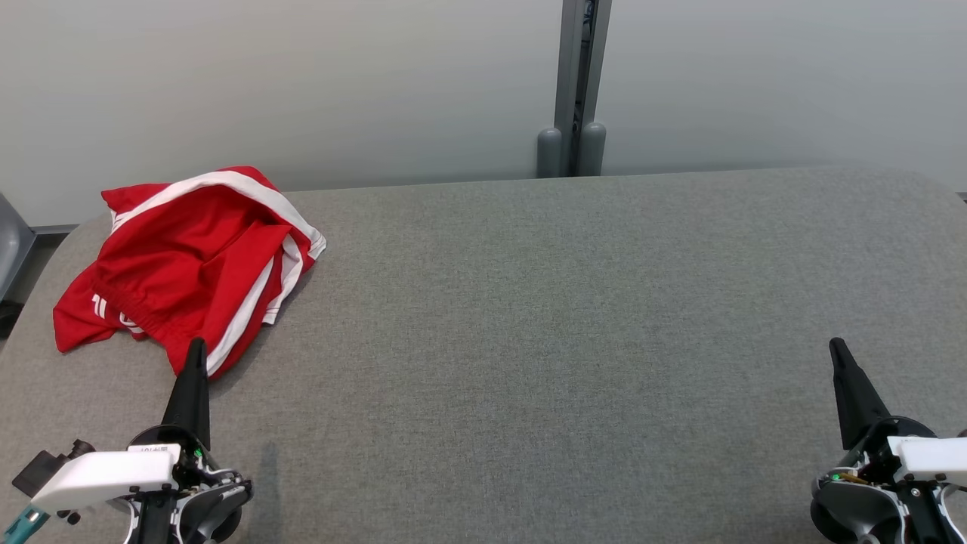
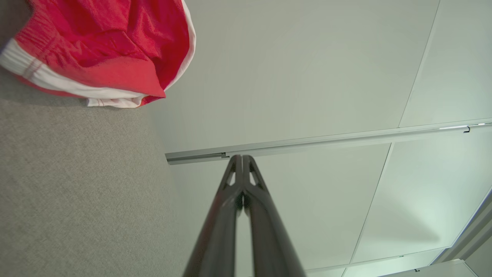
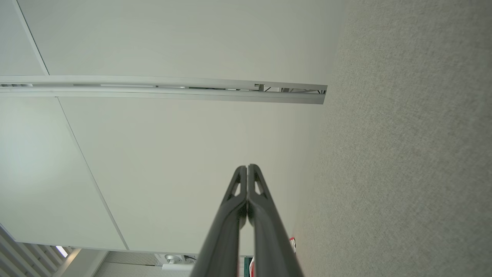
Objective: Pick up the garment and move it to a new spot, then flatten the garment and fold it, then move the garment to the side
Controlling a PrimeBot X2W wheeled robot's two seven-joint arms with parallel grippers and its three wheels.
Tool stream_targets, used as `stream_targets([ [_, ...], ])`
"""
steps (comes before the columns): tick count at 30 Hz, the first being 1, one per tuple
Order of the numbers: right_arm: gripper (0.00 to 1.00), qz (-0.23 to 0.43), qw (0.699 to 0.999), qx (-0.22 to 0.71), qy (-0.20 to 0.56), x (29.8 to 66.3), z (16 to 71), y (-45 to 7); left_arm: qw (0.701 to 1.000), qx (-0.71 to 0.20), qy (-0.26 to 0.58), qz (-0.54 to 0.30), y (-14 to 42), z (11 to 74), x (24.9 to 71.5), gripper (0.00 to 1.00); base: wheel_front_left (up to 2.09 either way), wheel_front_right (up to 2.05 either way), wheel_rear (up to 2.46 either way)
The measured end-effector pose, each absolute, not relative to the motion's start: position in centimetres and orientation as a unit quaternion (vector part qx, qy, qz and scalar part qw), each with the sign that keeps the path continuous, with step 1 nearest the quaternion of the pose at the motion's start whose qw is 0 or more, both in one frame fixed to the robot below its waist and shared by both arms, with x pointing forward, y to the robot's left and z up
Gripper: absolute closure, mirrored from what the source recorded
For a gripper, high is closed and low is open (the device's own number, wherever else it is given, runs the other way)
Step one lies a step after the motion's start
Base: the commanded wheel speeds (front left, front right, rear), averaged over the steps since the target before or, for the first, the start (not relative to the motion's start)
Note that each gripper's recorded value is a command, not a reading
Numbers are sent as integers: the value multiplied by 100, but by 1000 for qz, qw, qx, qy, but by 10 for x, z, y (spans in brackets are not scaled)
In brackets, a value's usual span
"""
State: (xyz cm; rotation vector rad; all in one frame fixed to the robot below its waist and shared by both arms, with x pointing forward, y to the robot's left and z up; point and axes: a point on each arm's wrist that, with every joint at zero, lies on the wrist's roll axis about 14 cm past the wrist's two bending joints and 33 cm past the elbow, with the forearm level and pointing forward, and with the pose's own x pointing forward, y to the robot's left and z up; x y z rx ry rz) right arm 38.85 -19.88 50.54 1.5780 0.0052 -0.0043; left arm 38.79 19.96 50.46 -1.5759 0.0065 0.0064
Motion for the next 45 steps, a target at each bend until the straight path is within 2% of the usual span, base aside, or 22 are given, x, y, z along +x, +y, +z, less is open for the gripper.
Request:
stream_targets([
  [45, 100, -2, 705, 710, 2, 388, 505, -199, 705, -709, 3, 3, 200, 505, 388, 100, 0, 0, 0],
])
